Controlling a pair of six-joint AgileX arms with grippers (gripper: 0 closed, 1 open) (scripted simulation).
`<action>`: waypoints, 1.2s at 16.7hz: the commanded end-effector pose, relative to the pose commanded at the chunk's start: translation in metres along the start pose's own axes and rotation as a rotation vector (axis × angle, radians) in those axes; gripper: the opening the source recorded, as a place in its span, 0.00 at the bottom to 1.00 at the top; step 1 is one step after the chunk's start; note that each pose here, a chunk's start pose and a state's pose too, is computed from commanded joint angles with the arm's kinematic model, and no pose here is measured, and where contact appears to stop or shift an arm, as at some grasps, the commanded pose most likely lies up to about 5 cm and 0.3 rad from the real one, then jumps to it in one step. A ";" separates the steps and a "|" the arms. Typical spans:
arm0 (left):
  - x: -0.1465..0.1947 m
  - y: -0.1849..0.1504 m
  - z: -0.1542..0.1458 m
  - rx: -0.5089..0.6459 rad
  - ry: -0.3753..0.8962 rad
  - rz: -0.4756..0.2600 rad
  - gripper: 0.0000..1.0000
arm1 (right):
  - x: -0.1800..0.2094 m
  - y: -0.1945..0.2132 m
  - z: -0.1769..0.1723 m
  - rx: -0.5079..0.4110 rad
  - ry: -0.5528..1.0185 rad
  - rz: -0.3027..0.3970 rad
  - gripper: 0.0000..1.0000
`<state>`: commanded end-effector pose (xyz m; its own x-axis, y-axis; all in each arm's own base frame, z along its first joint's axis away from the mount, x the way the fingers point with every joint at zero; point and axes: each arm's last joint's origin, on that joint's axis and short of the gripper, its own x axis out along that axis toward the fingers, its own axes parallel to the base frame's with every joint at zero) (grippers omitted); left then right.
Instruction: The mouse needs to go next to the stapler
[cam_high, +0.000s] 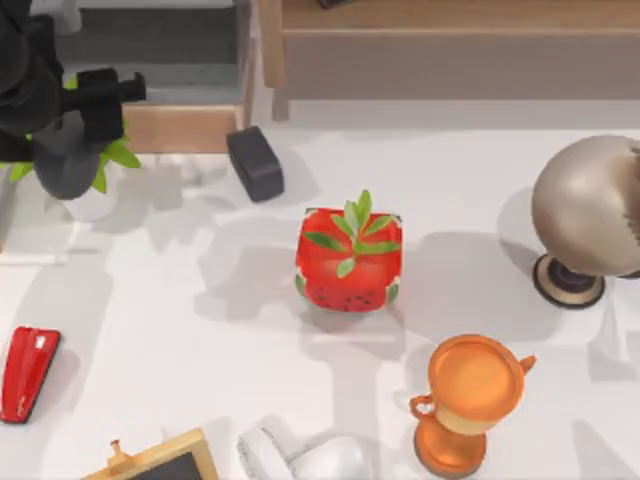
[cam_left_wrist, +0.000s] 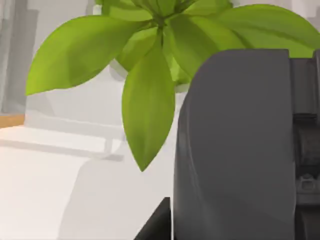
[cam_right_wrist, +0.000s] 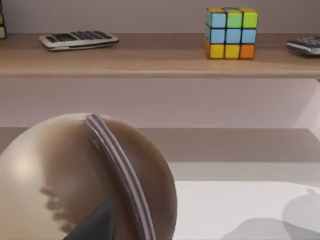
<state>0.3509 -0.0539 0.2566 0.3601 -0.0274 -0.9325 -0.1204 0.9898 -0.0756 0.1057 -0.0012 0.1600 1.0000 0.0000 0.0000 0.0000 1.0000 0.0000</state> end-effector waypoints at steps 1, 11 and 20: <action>0.006 -0.008 -0.016 0.017 0.027 -0.004 0.00 | 0.000 0.000 0.000 0.000 0.000 0.000 1.00; 0.062 -0.028 -0.136 0.131 0.260 0.044 0.00 | 0.000 0.000 0.000 0.000 0.000 0.000 1.00; 0.063 -0.028 -0.136 0.131 0.259 0.043 0.00 | 0.000 0.000 0.000 0.000 0.000 0.000 1.00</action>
<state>0.2518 -0.1024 0.1517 0.1072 -0.0028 -0.9942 -0.0042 1.0000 -0.0033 0.1057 -0.0012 0.1600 1.0000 0.0000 0.0000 0.0000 1.0000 0.0000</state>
